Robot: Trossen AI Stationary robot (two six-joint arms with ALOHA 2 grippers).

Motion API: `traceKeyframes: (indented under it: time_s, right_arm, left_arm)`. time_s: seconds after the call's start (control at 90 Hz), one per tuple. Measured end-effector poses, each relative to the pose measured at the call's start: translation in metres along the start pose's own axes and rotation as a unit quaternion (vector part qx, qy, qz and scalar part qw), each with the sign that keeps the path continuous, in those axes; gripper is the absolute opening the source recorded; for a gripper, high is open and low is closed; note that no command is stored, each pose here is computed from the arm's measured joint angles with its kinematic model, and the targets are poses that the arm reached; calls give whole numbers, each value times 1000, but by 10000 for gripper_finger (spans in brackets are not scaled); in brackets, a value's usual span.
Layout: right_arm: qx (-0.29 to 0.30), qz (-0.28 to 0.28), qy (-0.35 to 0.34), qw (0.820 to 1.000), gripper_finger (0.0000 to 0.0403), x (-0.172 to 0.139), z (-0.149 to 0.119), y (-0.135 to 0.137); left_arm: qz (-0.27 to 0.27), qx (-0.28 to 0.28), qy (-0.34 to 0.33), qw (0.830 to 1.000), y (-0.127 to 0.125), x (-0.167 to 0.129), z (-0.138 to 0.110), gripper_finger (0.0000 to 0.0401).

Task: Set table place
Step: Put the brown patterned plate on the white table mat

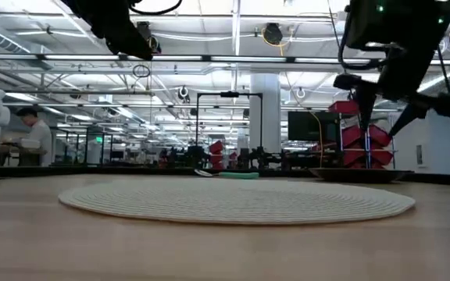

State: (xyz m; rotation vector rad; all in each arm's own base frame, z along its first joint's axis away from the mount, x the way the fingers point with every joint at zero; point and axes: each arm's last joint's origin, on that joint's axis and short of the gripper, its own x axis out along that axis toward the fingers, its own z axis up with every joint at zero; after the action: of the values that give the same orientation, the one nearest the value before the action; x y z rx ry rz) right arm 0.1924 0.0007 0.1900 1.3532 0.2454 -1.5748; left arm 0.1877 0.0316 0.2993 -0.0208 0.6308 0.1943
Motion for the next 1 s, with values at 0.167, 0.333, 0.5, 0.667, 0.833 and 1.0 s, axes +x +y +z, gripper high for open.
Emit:
traceKeyframes:
  time_s: [0.167, 0.333, 0.5, 0.667, 0.833, 1.0]
  right_arm:
    - [-90, -5, 4, 996, 157, 2, 2, 1]
    - [-251, -38, 89, 963, 157, 0, 8, 17]
    - [-357, -47, 130, 924, 157, 7, 15, 31]
    - [-482, -80, 131, 863, 157, 23, 25, 40]
    - [-607, -162, 156, 762, 157, 40, 28, 38]
    - [-686, -205, 169, 678, 157, 59, 18, 34]
  left_arm:
    - [0, 0, -1, 1000, 0, 0, 0, 134]
    - [-2, -1, 2, 1000, 0, 0, 0, 134]
    - [-6, -36, 10, 999, 0, 0, -2, 134]
    - [-5, -97, 17, 995, -1, 2, -2, 134]
    - [-2, -124, 29, 992, 0, 5, -4, 134]
    - [3, -185, 45, 982, 0, 13, -5, 134]
